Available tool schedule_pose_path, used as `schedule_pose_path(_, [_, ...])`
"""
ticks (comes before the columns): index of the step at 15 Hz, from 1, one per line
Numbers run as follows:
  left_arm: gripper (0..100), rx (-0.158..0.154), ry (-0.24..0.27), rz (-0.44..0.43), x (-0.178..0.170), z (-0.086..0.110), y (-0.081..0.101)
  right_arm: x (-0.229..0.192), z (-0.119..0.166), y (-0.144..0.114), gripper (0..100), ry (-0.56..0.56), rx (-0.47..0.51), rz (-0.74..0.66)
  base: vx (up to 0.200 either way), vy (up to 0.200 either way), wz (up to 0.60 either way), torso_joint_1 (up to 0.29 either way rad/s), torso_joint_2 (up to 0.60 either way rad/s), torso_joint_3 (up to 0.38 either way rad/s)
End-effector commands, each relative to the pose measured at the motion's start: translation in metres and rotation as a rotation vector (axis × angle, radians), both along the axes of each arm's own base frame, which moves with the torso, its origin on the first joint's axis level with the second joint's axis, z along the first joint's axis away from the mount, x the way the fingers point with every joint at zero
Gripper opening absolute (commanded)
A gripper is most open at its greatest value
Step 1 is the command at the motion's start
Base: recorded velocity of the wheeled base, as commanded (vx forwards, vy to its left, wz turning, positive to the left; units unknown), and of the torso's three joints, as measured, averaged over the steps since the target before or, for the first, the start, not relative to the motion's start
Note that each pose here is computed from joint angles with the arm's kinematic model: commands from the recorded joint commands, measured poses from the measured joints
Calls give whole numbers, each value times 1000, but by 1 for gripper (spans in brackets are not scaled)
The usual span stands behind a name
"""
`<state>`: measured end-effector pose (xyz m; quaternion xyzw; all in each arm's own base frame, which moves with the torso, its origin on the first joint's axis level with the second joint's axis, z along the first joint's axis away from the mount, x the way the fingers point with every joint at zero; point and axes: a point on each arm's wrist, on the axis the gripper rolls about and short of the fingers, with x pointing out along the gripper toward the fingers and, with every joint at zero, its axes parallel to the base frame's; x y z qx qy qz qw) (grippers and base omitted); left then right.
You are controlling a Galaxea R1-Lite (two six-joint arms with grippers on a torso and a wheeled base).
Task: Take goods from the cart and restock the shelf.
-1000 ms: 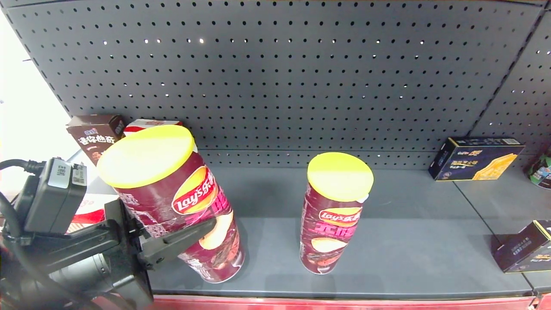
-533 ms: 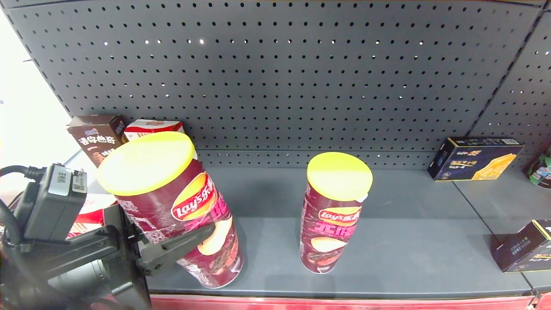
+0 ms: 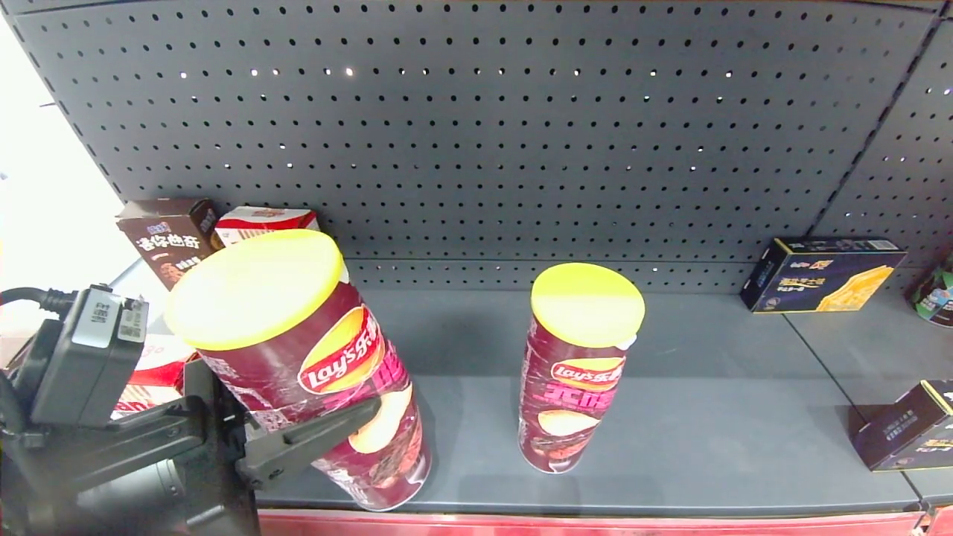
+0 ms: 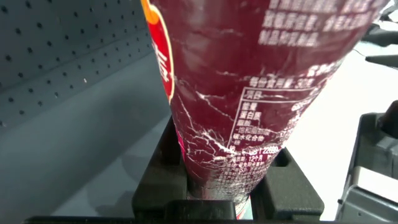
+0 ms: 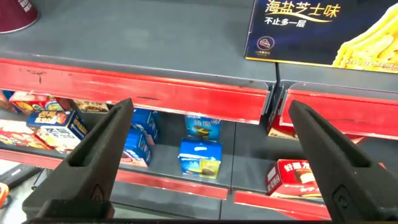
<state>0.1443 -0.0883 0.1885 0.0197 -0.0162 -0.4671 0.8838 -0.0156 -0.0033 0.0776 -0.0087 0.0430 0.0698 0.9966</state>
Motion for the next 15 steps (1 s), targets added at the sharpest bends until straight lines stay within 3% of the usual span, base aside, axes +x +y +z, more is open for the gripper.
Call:
schedule_pose_path(1, [0,-15,-25,9,5,9,-1,1,0,0,100,6,-1,0,0,0,0,0,0,0])
schedule_pose_path(4, [0,-7,-6,14,13,15,-5,1,0,0,100,6,-1,0,0,0,0,0,0,0])
schedule_pose_path(6, [0,31,59,2,19,30,-10,1,0,0,100,6,-1,0,0,0,0,0,0,0])
schedule_pose_path(10, [0,50,77,0,37,64,-19,1,0,0,100,6,-1,0,0,0,0,0,0,0])
schedule_pose_path(12, [0,85,94,-32,38,61,-29,1,0,0,100,6,-1,0,0,0,0,0,0,0])
schedule_pose_path(15, [0,143,57,-35,49,56,-36,1,0,0,100,6,-1,0,0,0,0,0,0,0])
